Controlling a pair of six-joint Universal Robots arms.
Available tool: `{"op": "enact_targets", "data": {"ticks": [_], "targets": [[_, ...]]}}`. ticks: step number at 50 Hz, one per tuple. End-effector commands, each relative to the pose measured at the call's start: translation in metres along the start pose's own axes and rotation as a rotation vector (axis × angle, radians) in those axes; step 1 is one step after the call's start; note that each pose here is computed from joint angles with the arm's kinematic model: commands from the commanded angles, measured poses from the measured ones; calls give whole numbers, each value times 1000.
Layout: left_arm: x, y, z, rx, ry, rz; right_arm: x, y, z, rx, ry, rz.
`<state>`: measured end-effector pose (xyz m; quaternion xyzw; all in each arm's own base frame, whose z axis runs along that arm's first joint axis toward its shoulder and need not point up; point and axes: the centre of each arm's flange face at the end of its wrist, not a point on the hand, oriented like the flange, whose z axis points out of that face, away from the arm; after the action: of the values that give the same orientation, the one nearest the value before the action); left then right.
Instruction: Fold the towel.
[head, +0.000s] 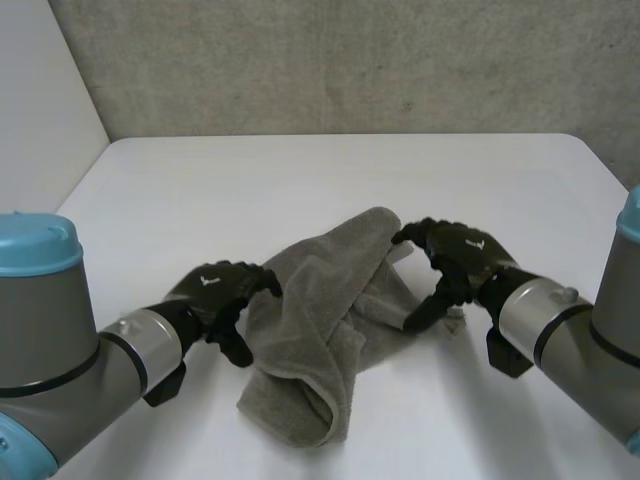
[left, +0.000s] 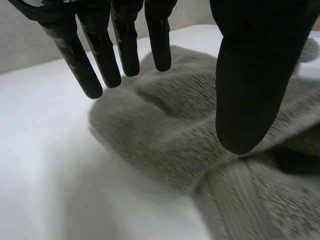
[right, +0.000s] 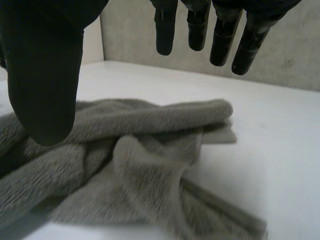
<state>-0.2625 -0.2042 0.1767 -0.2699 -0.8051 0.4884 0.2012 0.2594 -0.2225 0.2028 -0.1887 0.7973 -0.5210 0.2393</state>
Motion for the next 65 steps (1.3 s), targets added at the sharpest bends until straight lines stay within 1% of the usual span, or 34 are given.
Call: {"op": "enact_targets", "data": {"ticks": [1, 10, 15, 22, 24, 25, 27, 28, 30, 31, 32, 33, 34, 35, 37, 39, 41, 42, 43, 44, 46, 49, 52, 53, 55, 56, 57, 58, 60, 61, 63, 64, 65], "targets": [[4, 13, 10, -38, 51, -13, 0, 16, -4, -45, 3, -4], [6, 22, 23, -41, 65, -5, 1, 29, -10, -86, 10, -4], [2, 9, 33, 20, 51, 3, 1, 32, -12, -98, 8, 13], [1, -11, 31, 83, 45, 5, -8, 35, -14, -103, -16, 15], [3, -27, 23, 134, 44, -1, -16, 32, -15, -93, -36, 1], [3, -27, 23, 134, 44, -1, -18, 31, -15, -86, -33, -9], [3, -45, 13, 194, 41, -7, -18, 30, -14, -82, -37, -20], [3, -45, 13, 195, 41, -7, -18, 30, -14, -82, -37, -21], [6, -70, -1, 280, 42, 3, -17, 32, -11, -88, -34, -35], [6, -70, -1, 280, 42, 3, -17, 32, -11, -89, -34, -35], [7, -85, -12, 327, 38, 9, -15, 34, -9, -96, -30, -47], [7, -85, -12, 328, 38, 9, -12, 39, -6, -113, -21, -65], [9, -102, -26, 384, 26, 16, -12, 39, -6, -113, -21, -65], [9, -102, -26, 384, 26, 16, -8, 45, 0, -124, -6, -86], [11, -120, -45, 445, 14, 20, -4, 47, 6, -108, 11, -112], [13, -126, -53, 469, 14, 24, 0, 47, 13, -83, 30, -138], [14, -130, -61, 487, 14, 29, 4, 45, 29, -20, 49, -190], [16, -133, -66, 501, 15, 33, 4, 45, 29, -20, 49, -191], [17, -135, -71, 514, 15, 36, 7, 47, 39, -5, 52, -221], [17, -135, -71, 514, 15, 36, 7, 47, 39, -5, 52, -221], [19, -134, -75, 517, 17, 34, 12, 52, 55, -15, 57, -260], [19, -132, -75, 508, 20, 23, 13, 52, 64, -23, 57, -293], [17, -126, -75, 469, 12, 4, 12, 20, 70, 71, 64, -346], [17, -126, -75, 468, 12, 4, 12, 20, 70, 72, 64, -346], [16, -121, -74, 442, 6, -2, 12, -14, 80, 167, 60, -372], [16, -121, -74, 442, 6, -2, 12, -14, 81, 168, 60, -372], [16, -118, -74, 432, 4, -5, 18, -29, 88, 202, 76, -384], [16, -118, -74, 432, 4, -5, 18, -29, 88, 202, 76, -384], [16, -112, -74, 417, 3, -10, 27, -47, 109, 242, 89, -419], [16, -112, -74, 417, 3, -10, 27, -47, 109, 242, 89, -420], [16, -107, -72, 402, 3, -13, 32, -62, 132, 293, 109, -465], [16, -107, -72, 402, 3, -13, 32, -62, 132, 293, 110, -465], [15, -103, -70, 386, 3, -18, 35, -62, 144, 303, 114, -482]]}}
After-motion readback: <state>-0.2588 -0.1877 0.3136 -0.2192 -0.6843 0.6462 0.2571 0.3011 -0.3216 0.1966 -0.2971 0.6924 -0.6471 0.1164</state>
